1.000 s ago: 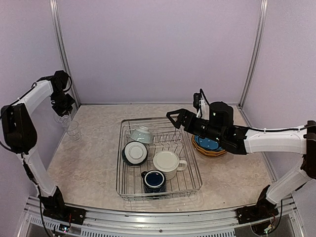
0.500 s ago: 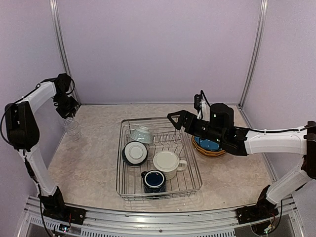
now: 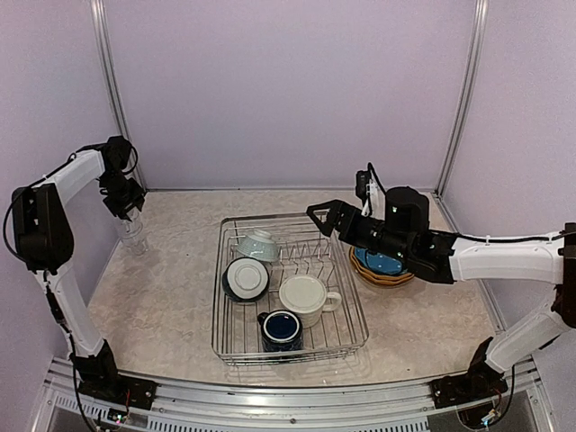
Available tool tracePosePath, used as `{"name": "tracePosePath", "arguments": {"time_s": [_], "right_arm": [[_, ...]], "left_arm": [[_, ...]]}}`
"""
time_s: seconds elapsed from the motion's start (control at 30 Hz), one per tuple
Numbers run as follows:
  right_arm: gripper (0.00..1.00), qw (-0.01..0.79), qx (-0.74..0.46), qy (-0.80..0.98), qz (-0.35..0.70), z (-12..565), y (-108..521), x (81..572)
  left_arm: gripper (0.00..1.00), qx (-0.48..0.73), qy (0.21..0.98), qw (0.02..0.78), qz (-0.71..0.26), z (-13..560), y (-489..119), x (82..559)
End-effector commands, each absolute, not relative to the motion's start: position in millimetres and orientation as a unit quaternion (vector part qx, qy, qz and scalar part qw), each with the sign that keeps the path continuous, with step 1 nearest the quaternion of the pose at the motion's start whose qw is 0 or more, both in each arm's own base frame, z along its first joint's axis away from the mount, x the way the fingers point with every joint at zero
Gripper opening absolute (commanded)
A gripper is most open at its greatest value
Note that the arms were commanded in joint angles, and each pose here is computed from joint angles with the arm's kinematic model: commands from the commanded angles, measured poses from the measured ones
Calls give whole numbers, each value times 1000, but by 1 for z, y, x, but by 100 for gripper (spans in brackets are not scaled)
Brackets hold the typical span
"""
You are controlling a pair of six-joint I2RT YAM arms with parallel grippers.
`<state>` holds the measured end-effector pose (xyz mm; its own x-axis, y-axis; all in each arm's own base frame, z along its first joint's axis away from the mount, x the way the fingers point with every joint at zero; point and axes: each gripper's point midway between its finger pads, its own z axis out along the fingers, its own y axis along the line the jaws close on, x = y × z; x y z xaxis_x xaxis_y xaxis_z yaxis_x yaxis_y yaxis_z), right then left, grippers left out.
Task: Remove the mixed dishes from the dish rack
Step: Place the cup down, then grab the cup from the dish rack.
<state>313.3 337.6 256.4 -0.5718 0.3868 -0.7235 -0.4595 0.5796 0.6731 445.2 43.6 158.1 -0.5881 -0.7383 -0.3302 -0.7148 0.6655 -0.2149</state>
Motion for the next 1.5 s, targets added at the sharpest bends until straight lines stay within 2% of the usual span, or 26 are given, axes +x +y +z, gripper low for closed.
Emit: {"name": "tracePosePath", "arguments": {"time_s": [0.0, 0.17, 0.3, 0.63, 0.73, 1.0, 1.23, 1.47], "right_arm": [[100, 468, -34, 766, 439, 262, 328, 310], [100, 447, -92, 804, 382, 247, 330, 306], [100, 395, -158, 835, 350, 220, 343, 285], [100, 317, -309, 859, 256, 187, 401, 205], [100, 305, -323, 867, 228, 179, 412, 197], [98, 278, -336, 882, 178, 161, 439, 204], [100, 251, -371, 885, 131, 163, 451, 171], [100, 189, -338, 915, 112, 161, 429, 136]], "left_arm": [[43, -385, 896, 220, -12, 171, 43, 449], [52, -342, 903, 262, -3, 197, 33, 449], [57, -294, 908, 299, -25, 221, 4, 449], [67, -151, 883, 386, -220, 291, -72, 434], [69, -126, 869, 403, -258, 308, -85, 426], [69, -93, 871, 393, -281, 306, -103, 424], [70, -77, 872, 387, -289, 309, -114, 420], [73, -70, 876, 384, -282, 306, -118, 419]]}}
